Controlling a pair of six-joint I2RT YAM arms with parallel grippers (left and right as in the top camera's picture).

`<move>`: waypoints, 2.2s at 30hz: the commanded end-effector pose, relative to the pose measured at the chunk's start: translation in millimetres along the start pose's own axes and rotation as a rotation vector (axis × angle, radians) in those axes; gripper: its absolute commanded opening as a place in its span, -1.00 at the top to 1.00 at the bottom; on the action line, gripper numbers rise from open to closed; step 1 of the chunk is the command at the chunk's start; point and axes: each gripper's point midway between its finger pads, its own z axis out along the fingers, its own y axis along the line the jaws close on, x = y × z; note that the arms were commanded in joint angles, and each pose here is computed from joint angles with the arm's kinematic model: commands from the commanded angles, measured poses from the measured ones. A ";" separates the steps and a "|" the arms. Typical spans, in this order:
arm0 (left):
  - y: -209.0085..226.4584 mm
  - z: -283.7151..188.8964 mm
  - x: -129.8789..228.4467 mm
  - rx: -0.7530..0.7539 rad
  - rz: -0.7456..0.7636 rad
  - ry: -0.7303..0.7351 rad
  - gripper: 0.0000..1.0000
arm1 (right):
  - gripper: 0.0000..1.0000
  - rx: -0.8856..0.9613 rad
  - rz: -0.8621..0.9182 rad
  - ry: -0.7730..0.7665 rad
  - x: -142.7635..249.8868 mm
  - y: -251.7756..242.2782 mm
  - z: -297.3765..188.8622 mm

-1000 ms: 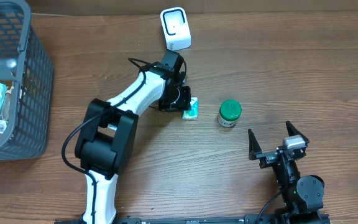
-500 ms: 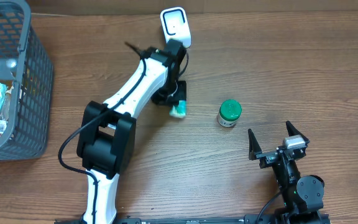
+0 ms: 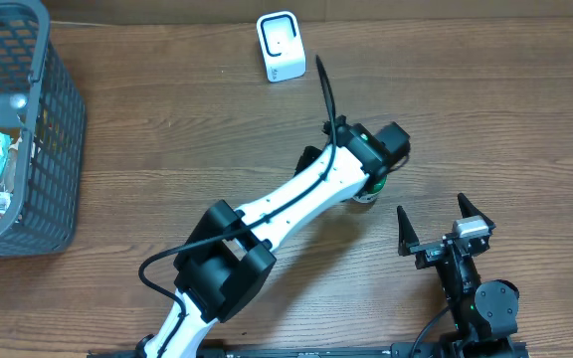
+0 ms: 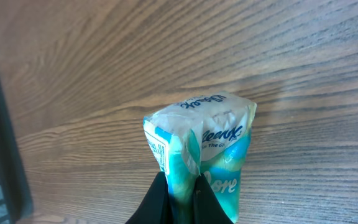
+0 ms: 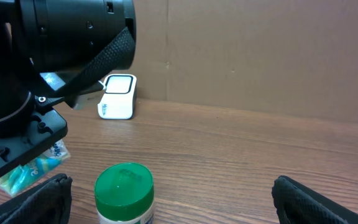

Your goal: Scan the item barcode

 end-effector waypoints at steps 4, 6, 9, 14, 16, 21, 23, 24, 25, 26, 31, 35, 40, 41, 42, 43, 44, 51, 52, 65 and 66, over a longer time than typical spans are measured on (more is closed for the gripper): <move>-1.2 4.9 3.2 -0.095 -0.061 -0.053 0.91 | -1.00 0.015 0.003 -0.002 2.2 -2.5 0.2; -10.6 5.4 6.7 -0.087 -0.048 -0.066 0.91 | -1.00 0.015 0.003 -0.002 2.1 -2.5 0.2; -20.7 9.1 9.7 -0.076 -0.044 -0.083 0.91 | -1.00 0.015 0.003 -0.002 2.2 -2.5 0.2; -36.7 19.0 20.9 -0.066 -0.008 -0.097 0.92 | -1.00 0.015 0.003 -0.002 2.1 -2.5 0.2; -43.9 20.9 22.2 -0.056 0.010 -0.113 0.92 | -1.00 0.015 0.003 -0.002 2.2 -2.5 0.2; -51.4 26.8 24.1 -0.052 0.052 -0.133 0.92 | -1.00 0.015 0.003 -0.002 2.2 -2.5 0.2; -53.9 29.6 24.4 -0.046 0.050 -0.139 0.91 | -1.00 0.015 0.003 -0.002 2.2 -2.5 0.2; -55.9 32.9 25.9 -0.044 0.059 -0.143 0.91 | -1.00 0.015 0.003 -0.002 2.2 -2.5 0.2; -57.1 35.6 28.0 -0.045 0.075 -0.143 0.91 | -1.00 0.015 0.003 -0.002 2.1 -2.5 0.2; -56.9 36.9 29.4 -0.048 0.080 -0.141 0.91 | -1.00 0.015 0.003 -0.002 2.1 -2.5 0.2; -57.4 36.8 28.8 -0.046 0.085 -0.143 0.90 | -1.00 0.015 0.003 -0.002 2.1 -2.5 0.2; -58.8 36.3 29.4 -0.043 0.087 -0.143 0.87 | -1.00 0.015 0.003 -0.002 2.1 -2.5 0.2; -59.3 35.8 29.7 -0.042 0.089 -0.144 0.66 | -1.00 0.015 0.003 -0.002 2.1 -2.6 0.2; -59.4 35.7 29.8 -0.042 0.089 -0.144 0.62 | -1.00 0.015 0.003 -0.002 2.1 -2.5 0.2; -59.3 35.8 29.7 -0.042 0.088 -0.144 0.59 | -1.00 0.015 0.003 -0.002 2.2 -2.5 0.2; -59.5 35.6 29.7 -0.042 0.089 -0.144 0.56 | -1.00 0.015 0.003 -0.002 2.1 -2.5 0.2; -59.6 35.5 29.5 -0.041 0.088 -0.144 0.57 | -1.00 0.015 0.003 -0.002 2.1 -2.5 0.2; -63.6 27.6 22.3 -0.001 0.070 -0.140 0.45 | -1.00 0.015 0.003 -0.002 2.1 -2.5 0.2; -65.2 25.2 19.7 0.024 0.060 -0.130 0.45 | -1.00 0.015 0.003 -0.002 2.1 -2.5 0.2; -55.5 10.4 -8.3 0.186 -0.043 -0.042 0.03 | -1.00 0.015 0.003 -0.002 2.2 -2.5 0.2; -54.7 9.3 -9.5 0.204 -0.051 -0.030 -0.05 | -1.00 0.015 0.003 -0.002 2.2 -2.5 0.2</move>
